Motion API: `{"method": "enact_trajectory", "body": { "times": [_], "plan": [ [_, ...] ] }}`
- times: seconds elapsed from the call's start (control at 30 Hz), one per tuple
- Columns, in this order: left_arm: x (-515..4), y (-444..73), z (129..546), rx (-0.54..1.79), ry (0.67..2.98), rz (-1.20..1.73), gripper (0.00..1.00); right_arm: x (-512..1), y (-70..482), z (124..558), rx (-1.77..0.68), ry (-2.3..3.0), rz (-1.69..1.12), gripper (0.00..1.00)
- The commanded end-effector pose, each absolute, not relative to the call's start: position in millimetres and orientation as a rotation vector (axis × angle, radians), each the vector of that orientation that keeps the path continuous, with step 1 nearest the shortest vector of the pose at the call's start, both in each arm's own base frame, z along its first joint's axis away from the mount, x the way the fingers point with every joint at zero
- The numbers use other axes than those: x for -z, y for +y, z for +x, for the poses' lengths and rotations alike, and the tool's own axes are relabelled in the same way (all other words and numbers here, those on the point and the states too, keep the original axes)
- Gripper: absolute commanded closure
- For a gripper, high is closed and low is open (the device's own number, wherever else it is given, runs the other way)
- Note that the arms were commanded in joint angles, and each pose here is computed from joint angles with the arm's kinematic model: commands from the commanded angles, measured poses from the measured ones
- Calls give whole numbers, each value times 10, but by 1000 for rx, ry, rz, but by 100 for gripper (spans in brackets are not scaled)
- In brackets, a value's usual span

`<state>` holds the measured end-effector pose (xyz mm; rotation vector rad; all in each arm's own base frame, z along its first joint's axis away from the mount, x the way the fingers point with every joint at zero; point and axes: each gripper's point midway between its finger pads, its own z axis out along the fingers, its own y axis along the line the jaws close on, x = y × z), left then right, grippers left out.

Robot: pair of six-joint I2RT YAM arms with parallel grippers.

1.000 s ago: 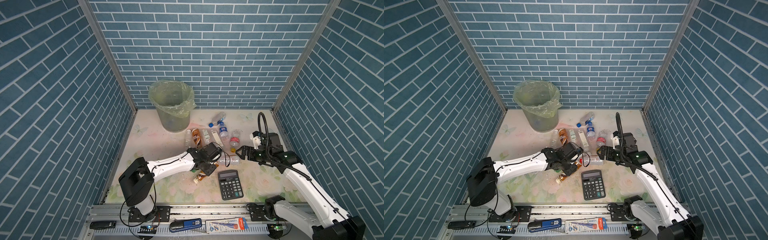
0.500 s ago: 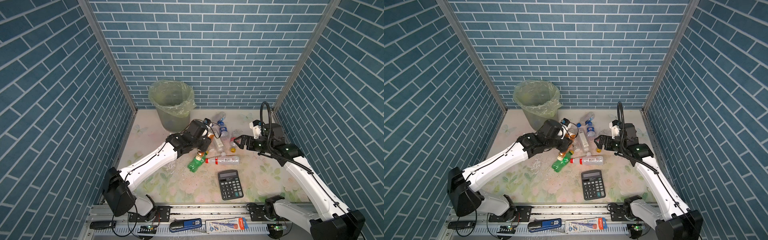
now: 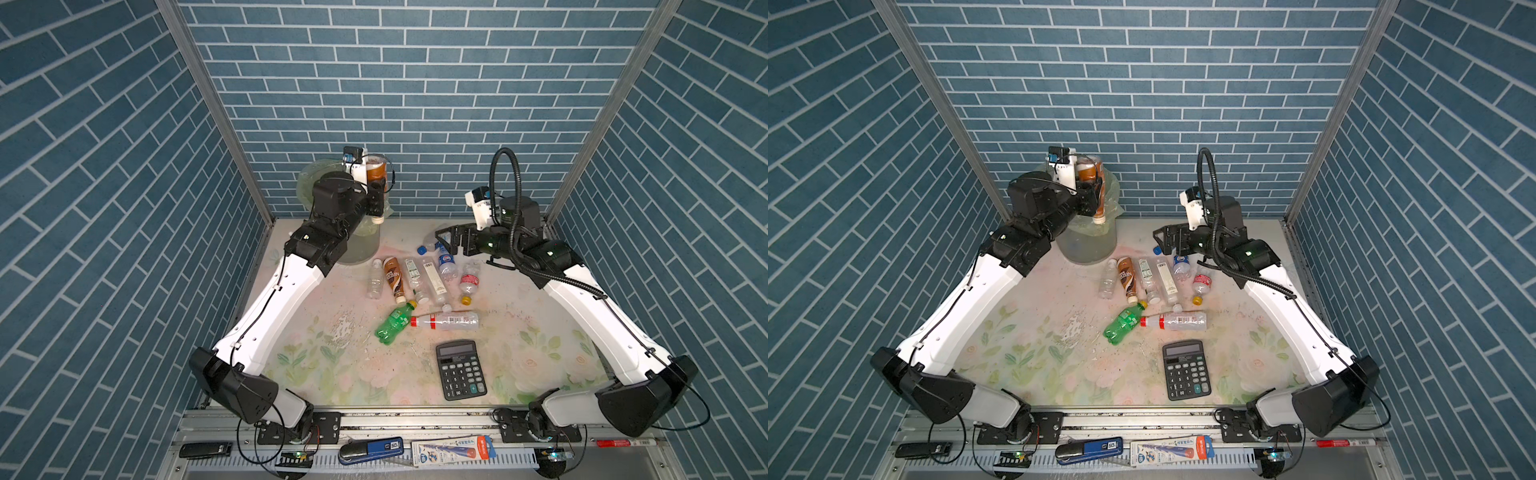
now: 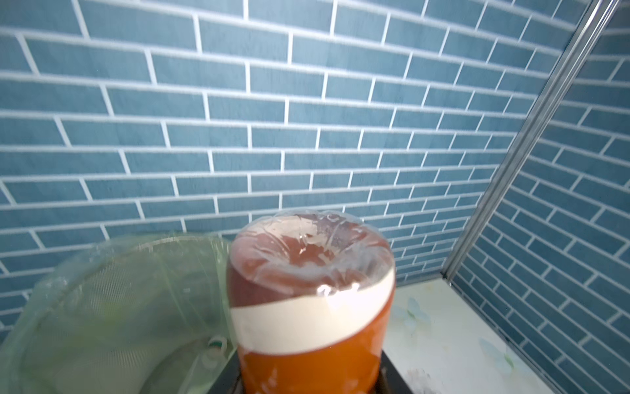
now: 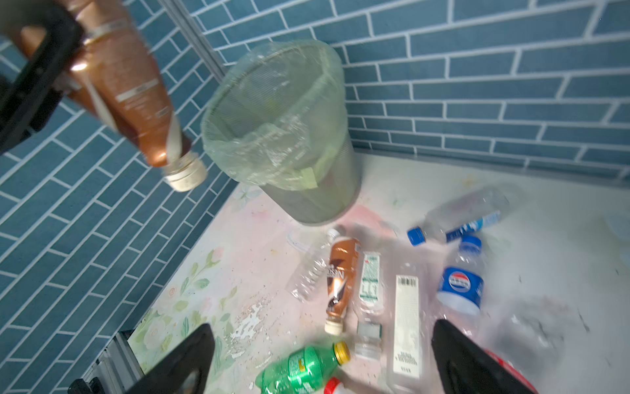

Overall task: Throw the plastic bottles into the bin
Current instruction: 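Raise the Nescafe bottle high above the bin with the left gripper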

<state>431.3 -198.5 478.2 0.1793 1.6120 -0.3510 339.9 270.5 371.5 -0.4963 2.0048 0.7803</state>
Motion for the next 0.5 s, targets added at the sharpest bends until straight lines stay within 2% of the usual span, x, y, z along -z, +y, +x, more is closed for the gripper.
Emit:
{"method": "enact_trajectory", "body": {
  "times": [0.0,0.3,0.47],
  "plan": [
    [-5211,-1886,4472,273,1455,151,55,-4101,2890,3451,-719,1844,-607,1],
    [-6212,-1559,4426,106,1157,85,54,-4481,3341,3559,-755,1698,-705,1],
    [-6489,-1379,4340,70,1079,59,54,-4596,3444,3656,-748,1655,-724,1]
  ]
}}
